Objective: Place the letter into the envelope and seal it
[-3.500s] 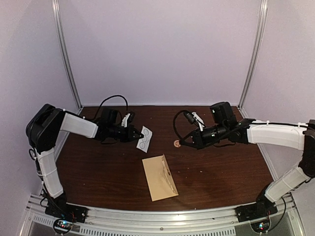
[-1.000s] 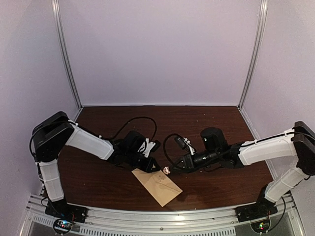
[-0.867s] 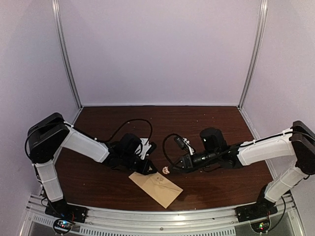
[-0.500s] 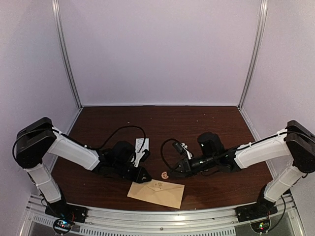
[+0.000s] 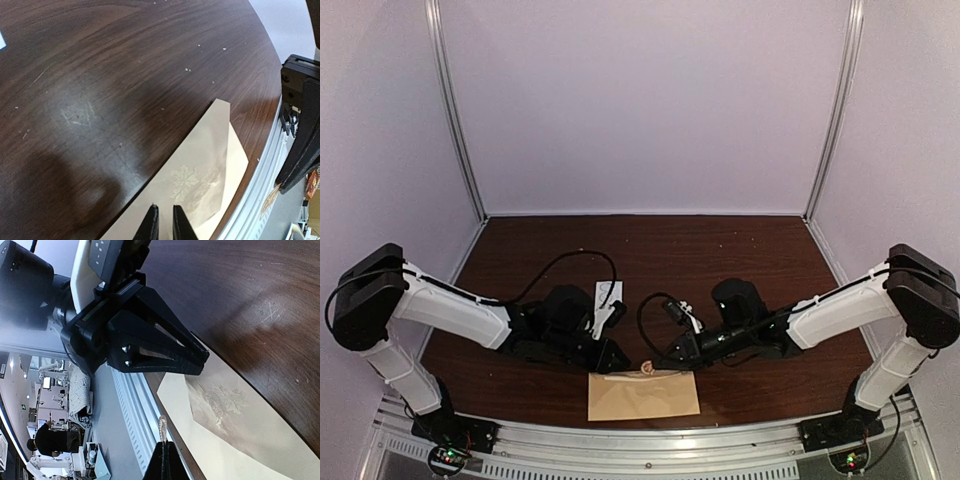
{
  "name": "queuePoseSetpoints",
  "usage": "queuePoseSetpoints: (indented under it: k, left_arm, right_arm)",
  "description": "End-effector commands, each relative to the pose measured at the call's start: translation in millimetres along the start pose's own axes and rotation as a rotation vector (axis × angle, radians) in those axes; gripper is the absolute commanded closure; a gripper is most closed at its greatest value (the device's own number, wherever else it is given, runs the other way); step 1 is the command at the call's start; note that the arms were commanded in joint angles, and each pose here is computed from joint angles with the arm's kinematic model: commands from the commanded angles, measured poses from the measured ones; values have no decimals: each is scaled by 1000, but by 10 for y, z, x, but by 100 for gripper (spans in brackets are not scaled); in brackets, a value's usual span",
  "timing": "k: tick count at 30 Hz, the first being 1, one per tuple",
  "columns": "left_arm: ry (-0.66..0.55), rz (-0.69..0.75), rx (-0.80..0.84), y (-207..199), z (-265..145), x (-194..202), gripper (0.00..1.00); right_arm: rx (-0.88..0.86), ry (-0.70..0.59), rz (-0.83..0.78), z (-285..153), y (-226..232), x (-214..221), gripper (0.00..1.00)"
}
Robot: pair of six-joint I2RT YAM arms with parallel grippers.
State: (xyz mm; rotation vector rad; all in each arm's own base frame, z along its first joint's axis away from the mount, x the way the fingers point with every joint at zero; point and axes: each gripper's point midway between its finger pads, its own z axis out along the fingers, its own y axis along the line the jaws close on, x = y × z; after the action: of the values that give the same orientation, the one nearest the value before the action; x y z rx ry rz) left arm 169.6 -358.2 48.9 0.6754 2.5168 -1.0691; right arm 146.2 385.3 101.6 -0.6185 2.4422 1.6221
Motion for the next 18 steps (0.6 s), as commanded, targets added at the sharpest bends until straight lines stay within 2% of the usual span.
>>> queuePoseSetpoints:
  k: [1, 11, 18]
  left_arm:
    - [-11, 48, 32, -154, 44, -82, 88]
    - [65, 58, 46, -197, 158, 189, 95]
    - [102, 58, 42, -183, 208, 358, 96]
  right_arm:
    - [-41, -25, -15, -19, 129, -35, 100]
    - [-34, -19, 9, -9, 80, 16, 100]
    - [-12, 5, 47, 66, -35, 96, 100]
